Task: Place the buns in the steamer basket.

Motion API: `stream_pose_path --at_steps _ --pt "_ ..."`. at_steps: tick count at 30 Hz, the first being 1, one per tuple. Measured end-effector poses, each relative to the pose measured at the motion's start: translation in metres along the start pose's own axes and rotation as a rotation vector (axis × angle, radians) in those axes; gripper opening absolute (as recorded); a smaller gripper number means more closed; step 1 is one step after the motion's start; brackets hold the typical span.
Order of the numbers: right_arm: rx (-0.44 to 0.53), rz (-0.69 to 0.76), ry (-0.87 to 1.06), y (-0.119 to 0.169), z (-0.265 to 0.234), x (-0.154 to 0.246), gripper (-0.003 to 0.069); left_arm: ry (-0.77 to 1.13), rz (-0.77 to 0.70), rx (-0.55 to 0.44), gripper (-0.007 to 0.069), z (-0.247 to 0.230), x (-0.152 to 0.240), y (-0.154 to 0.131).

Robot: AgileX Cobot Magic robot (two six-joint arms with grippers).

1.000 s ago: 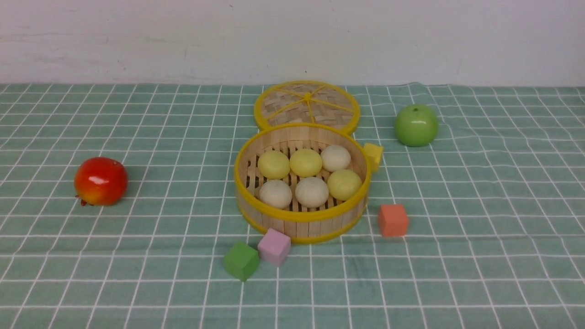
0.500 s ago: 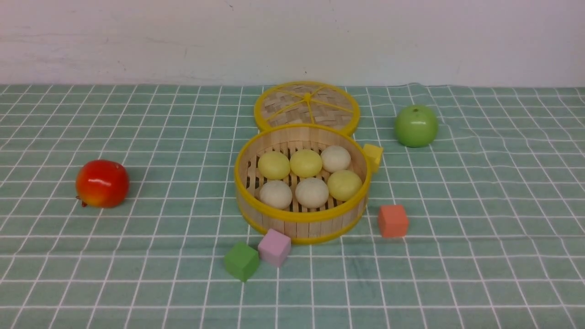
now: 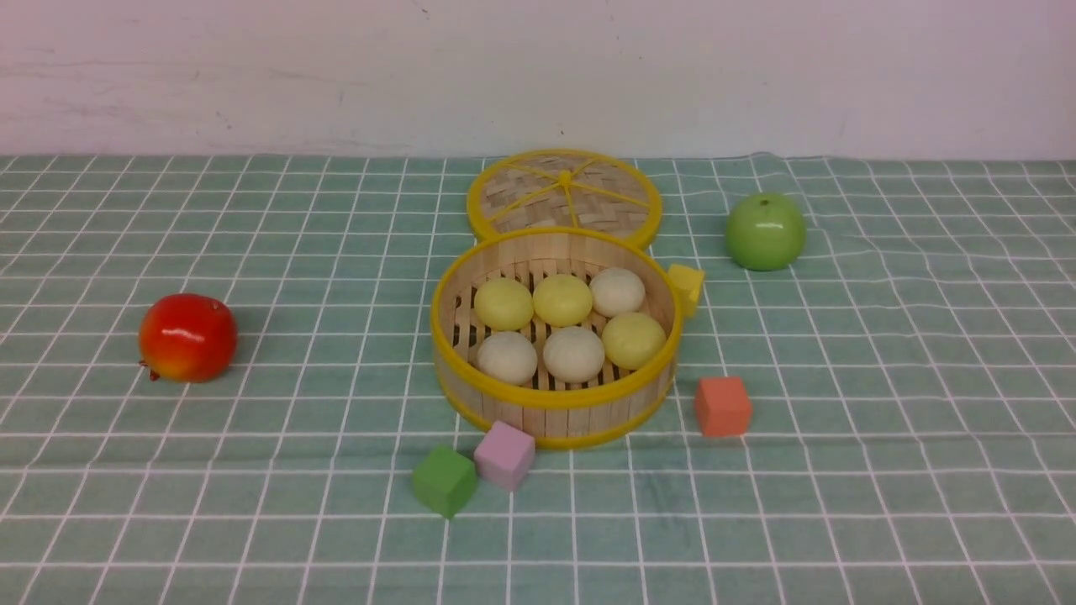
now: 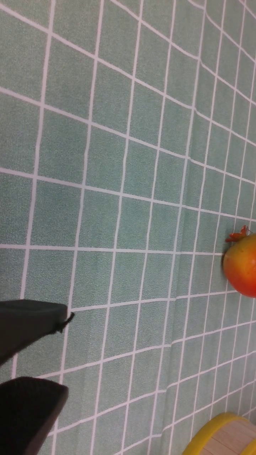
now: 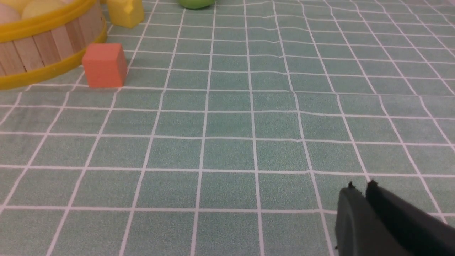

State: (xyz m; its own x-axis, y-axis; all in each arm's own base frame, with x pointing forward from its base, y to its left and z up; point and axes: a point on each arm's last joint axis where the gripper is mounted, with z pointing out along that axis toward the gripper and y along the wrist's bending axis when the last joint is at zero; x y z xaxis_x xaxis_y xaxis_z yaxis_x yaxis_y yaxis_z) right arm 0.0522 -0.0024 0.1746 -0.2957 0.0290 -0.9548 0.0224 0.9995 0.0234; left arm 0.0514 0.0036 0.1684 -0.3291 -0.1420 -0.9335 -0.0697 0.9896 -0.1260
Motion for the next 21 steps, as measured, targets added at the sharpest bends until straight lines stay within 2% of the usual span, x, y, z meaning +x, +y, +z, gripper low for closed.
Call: stream_pose_path --at_steps 21 --pt "0.0 0.0 -0.001 0.0 0.0 -0.0001 0.0071 0.0 0.0 0.0 0.0238 0.0 0.0 0.0"
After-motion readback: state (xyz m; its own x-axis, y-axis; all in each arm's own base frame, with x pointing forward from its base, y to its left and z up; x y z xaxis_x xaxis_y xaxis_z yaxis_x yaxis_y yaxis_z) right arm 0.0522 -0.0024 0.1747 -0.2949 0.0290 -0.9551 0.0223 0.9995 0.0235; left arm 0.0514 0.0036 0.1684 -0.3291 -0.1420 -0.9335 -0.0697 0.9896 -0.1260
